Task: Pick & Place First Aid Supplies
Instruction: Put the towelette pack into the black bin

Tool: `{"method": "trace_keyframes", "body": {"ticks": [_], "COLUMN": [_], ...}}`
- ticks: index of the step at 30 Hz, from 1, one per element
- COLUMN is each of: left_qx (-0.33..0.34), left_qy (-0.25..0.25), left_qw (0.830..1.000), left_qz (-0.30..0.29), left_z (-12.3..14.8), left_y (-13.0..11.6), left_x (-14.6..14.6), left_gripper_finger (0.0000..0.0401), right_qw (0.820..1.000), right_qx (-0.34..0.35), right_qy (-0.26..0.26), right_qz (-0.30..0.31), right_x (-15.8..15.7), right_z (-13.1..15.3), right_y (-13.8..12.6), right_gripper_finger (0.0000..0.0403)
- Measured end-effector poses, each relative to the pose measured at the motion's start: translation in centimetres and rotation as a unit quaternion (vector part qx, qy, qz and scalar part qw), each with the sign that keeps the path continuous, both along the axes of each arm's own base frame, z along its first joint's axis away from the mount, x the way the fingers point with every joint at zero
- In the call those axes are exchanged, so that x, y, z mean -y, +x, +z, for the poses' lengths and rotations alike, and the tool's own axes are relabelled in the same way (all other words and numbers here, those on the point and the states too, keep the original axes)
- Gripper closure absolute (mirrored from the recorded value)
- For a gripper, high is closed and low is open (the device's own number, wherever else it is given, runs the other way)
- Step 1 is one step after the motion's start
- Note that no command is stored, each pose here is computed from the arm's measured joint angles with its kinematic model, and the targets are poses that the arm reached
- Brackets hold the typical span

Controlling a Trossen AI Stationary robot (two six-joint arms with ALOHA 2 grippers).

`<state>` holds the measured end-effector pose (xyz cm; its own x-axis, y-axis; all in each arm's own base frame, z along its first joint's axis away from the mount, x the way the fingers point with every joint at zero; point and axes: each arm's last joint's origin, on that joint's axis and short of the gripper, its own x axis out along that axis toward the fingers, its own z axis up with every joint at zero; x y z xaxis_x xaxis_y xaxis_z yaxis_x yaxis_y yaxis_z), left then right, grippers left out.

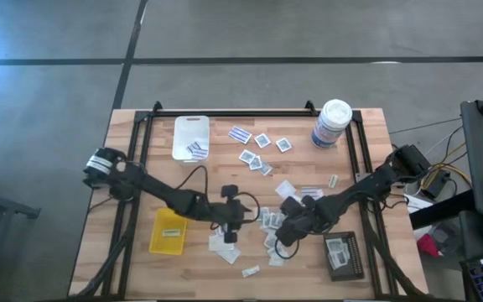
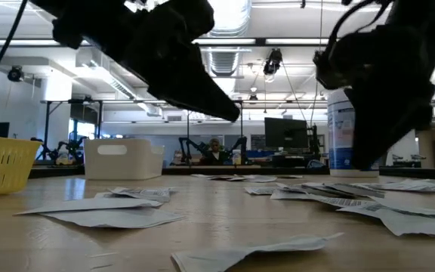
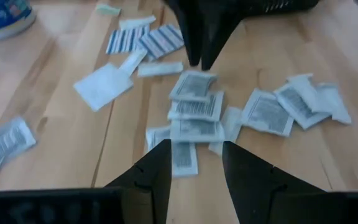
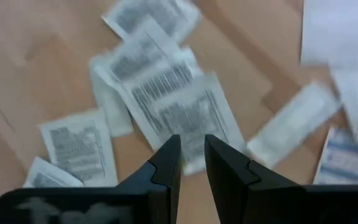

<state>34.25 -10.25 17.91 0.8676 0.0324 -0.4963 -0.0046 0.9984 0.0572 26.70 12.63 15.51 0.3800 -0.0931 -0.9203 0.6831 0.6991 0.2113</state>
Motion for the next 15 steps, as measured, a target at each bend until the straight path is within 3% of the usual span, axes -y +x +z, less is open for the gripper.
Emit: {"method": "trace_keyframes", "body": {"ticks": [6,15], "left_qx": [-0.013,-0.043], "left_qy": [0.01,0.018], "left_qw": [1.0,0.999], "left_qz": [0.006,0.02], "left_z": [-1.7,-3.9], "left_y": [0.7,1.3], "left_x": [-0.6,-1.4], "left_gripper_finger": [0.0263,0.0263], "right_qw": [0.999,0.997], "right_qx": [-0.024,-0.024], "right_qy": [0.035,0.008], "right_qz": [-0.034,-0.071], "right_x": [0.0,0.7], "right_z": [-0.9,-2.6], "right_y": [-0.8,-1.3], "right_gripper_finger": [0.0335,0.0335]}}
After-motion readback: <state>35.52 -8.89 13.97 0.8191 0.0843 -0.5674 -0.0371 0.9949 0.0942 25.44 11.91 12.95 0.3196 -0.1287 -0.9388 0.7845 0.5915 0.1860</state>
